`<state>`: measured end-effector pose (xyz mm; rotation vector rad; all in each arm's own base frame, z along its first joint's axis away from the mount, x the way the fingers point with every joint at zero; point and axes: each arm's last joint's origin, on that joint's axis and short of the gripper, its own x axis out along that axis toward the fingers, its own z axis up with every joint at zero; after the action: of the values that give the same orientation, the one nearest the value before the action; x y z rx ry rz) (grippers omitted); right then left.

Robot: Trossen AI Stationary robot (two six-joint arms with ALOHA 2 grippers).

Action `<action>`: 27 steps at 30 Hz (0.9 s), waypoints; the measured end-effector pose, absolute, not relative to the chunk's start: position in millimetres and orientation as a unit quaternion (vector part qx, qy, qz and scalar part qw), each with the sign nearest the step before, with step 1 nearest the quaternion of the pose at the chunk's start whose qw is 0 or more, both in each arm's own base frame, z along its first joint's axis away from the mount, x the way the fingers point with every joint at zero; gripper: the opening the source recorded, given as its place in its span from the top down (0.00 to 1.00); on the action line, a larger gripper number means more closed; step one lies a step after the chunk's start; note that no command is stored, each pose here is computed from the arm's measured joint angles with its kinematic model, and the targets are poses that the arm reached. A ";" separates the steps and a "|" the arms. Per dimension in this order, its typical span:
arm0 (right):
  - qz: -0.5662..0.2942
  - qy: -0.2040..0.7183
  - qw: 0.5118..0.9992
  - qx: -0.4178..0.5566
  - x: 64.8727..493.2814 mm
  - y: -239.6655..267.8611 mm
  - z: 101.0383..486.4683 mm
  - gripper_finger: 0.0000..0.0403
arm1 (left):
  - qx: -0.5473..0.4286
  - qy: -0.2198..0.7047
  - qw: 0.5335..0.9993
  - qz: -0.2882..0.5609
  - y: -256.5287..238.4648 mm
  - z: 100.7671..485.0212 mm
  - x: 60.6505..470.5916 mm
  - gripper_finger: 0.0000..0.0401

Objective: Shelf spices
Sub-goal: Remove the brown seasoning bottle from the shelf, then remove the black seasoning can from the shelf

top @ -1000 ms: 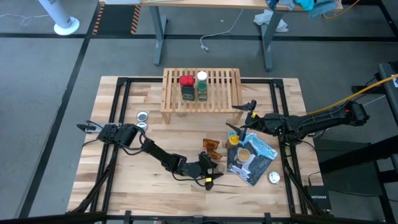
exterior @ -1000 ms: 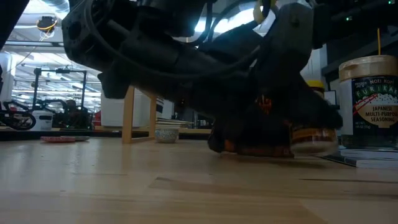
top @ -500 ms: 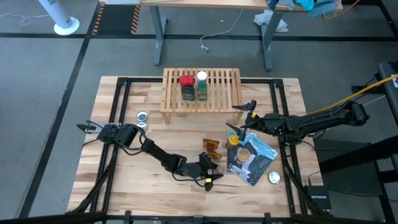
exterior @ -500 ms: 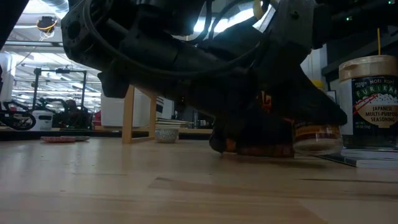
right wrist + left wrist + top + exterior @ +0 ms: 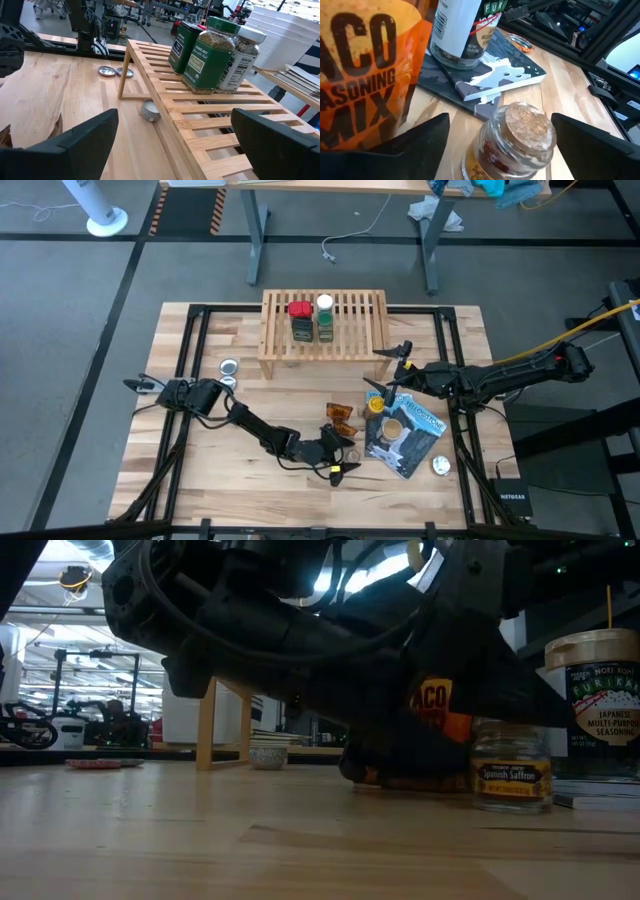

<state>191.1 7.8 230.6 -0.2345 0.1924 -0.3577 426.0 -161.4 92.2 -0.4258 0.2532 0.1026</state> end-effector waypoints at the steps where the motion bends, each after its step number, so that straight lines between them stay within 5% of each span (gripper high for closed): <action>1: -0.177 0.095 0.973 -0.116 191.1 7.8 230.6 0.03 | -0.208 0.123 0.969 0.050 -161.5 92.6 426.1 0.15; 16: -0.177 0.095 0.973 -0.116 191.1 7.7 230.6 0.03 | -0.117 0.075 0.988 0.060 -173.3 142.8 415.9 0.23; 27: -0.177 0.096 0.973 -0.116 191.2 7.7 230.5 0.03 | 0.062 0.004 0.992 0.113 -169.5 267.5 376.7 0.27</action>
<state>191.2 7.7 230.5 -0.2345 0.1931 -0.3579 376.7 -169.5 267.5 0.1240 0.0076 0.2267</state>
